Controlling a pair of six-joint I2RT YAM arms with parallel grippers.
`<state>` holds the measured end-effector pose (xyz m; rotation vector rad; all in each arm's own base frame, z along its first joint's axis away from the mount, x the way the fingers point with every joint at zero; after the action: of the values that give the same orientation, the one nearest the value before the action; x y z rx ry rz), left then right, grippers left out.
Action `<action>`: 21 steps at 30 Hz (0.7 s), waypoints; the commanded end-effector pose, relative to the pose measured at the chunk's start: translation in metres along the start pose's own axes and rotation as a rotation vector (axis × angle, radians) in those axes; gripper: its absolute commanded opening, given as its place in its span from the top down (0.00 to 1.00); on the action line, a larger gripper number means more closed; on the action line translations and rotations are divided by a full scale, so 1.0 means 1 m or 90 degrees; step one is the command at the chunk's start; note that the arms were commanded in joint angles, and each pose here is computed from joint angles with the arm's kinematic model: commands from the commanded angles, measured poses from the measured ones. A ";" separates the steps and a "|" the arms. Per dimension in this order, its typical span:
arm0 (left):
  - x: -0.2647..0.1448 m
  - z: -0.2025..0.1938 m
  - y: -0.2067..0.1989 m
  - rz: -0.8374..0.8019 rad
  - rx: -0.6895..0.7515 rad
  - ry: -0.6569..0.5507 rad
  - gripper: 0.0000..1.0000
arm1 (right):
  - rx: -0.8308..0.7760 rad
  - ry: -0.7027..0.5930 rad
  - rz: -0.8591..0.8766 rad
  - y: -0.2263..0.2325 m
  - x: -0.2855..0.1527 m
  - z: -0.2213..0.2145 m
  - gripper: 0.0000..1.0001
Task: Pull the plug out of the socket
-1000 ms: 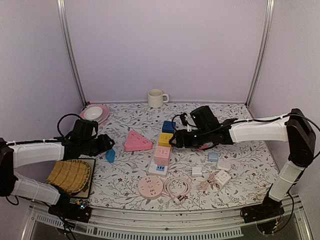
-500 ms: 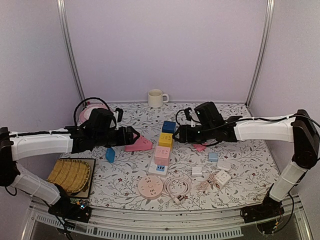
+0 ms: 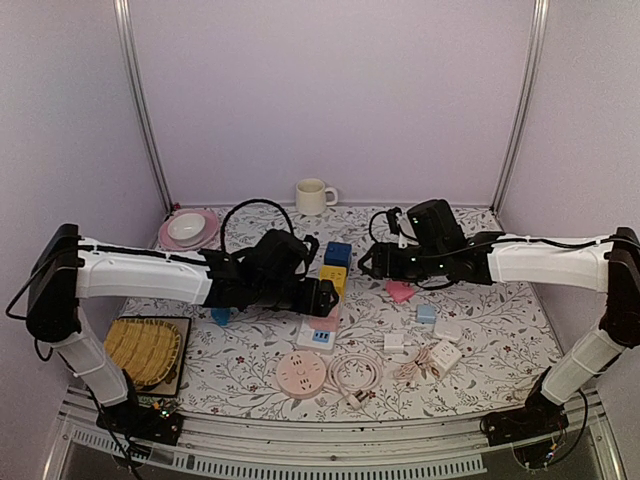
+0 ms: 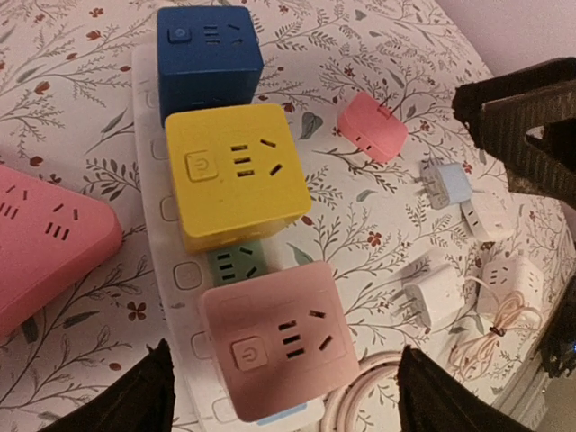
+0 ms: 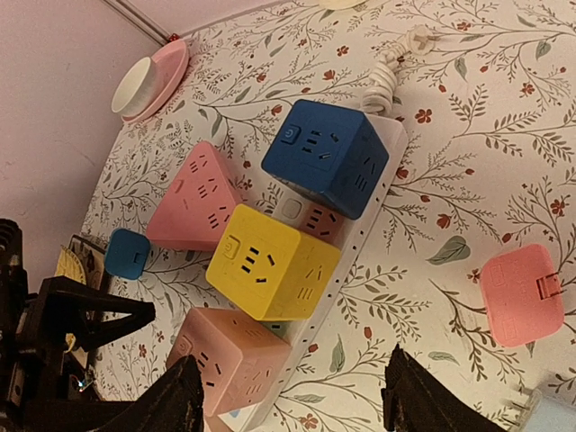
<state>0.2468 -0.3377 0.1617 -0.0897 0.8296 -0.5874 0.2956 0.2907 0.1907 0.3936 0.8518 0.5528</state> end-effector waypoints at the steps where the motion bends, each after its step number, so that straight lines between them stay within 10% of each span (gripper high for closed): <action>1: 0.014 -0.011 -0.015 0.032 0.046 0.030 0.15 | 0.005 -0.014 -0.009 -0.003 -0.007 0.003 0.28; 13: 0.045 -0.017 -0.013 0.099 0.070 0.060 0.19 | 0.004 0.013 -0.013 -0.008 0.005 -0.005 0.28; 21: 0.047 -0.020 -0.018 0.096 0.096 0.065 0.46 | 0.007 0.066 0.004 -0.009 0.025 -0.018 0.28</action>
<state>0.2530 -0.3690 0.1231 0.0883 0.8895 -0.4879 0.2958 0.2941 0.1655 0.3756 0.9249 0.5517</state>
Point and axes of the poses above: each gripper's point midway between its finger pads, its own x axis out along the fingers, its own y axis along the line the jaws close on, z = x × y, the point moved 5 cm from there along -x, back along the fingers, and after that the axes turned 3 degrees about x, right-handed, at the moved point
